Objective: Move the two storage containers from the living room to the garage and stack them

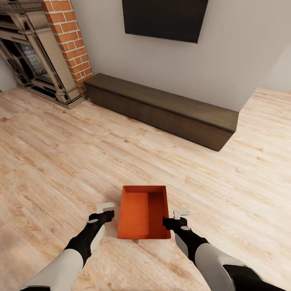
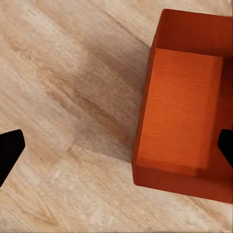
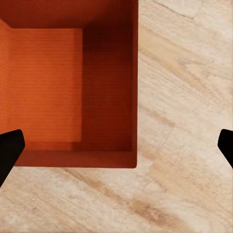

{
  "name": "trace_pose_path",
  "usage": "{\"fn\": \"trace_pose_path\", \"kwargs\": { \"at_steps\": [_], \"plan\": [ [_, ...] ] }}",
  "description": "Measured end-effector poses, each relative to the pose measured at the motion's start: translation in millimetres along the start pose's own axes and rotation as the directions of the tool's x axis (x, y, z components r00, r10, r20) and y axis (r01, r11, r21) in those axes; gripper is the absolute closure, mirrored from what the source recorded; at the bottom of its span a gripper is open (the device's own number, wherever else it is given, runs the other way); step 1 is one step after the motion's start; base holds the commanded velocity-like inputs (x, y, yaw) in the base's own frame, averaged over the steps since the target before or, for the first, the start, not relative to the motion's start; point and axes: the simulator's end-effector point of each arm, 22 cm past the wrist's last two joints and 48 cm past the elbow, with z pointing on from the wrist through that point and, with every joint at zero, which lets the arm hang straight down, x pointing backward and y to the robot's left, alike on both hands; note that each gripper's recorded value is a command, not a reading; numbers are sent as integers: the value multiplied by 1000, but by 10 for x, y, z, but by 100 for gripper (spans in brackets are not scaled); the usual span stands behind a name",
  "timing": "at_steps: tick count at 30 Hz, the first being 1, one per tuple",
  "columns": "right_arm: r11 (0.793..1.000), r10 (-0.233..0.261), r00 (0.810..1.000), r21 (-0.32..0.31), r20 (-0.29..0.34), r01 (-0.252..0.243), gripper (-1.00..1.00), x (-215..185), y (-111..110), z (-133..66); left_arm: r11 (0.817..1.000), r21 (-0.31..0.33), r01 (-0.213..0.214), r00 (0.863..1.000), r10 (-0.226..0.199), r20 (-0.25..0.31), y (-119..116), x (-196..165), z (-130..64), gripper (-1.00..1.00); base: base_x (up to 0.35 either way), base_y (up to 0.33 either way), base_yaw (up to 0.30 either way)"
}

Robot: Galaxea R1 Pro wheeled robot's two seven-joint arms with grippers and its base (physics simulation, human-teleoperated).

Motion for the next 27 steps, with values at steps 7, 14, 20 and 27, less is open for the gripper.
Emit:
{"fn": "trace_pose_path", "kwargs": {
  "at_steps": [7,14,20,27],
  "plan": [
    [1000,-3,1000,2,0,3,-100,32,-23,89,999,48,9,1000,-8,-8,-399,64,14,-100,0,0,0],
    [1000,-6,1000,-2,1,6,-100,63,4,175,999,43,-2,1000,2,1,-398,74,101,-100,0,0,0],
    [1000,-8,1000,-2,1,8,-100,93,-5,254,999,41,-22,1000,22,8,-400,90,178,-100,0,0,0],
    [996,-88,996,-11,10,88,-100,53,17,189,994,44,-100,995,99,26,-442,40,104,-100,0,0,0]
  ]
}}
